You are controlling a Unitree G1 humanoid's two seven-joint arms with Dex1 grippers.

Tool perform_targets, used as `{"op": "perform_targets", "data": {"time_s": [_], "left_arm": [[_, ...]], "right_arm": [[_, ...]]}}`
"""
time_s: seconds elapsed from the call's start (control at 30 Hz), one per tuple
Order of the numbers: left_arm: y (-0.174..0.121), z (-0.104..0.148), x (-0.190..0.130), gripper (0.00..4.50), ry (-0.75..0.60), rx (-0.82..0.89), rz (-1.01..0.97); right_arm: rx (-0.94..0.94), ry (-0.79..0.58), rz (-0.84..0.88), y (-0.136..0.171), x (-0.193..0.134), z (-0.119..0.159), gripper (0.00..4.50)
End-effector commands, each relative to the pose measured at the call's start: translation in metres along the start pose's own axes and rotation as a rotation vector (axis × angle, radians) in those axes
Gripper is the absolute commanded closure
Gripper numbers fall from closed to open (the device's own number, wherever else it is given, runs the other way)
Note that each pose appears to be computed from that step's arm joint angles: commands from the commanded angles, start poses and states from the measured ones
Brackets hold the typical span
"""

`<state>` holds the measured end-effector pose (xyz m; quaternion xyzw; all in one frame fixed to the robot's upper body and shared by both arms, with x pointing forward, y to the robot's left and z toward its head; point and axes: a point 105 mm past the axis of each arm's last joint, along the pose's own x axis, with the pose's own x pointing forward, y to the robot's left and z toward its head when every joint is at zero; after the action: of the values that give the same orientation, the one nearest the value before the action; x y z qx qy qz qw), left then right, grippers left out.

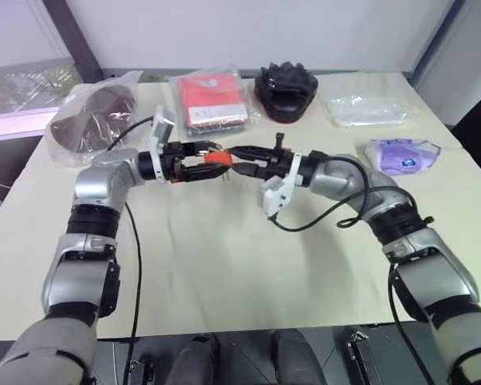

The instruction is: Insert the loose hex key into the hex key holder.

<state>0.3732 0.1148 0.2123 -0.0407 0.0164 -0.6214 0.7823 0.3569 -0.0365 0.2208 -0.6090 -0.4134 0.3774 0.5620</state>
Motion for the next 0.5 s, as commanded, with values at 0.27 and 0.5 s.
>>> {"op": "perform_targets", "data": {"time_s": [0.27,0.5], "left_arm": [[-0.0003,0.0239,0.0068,0.00,-0.077,0.018,-0.023],[0.0006,0.0243,0.0071,0.42,-0.081,0.014,-0.025]], "right_arm": [[0.011,0.004,-0.137,-0.0248,0.0035,0.0044,3.55],[0.008,0.000,-0.139,-0.0239,0.0044,0.0069,3.55]]}}
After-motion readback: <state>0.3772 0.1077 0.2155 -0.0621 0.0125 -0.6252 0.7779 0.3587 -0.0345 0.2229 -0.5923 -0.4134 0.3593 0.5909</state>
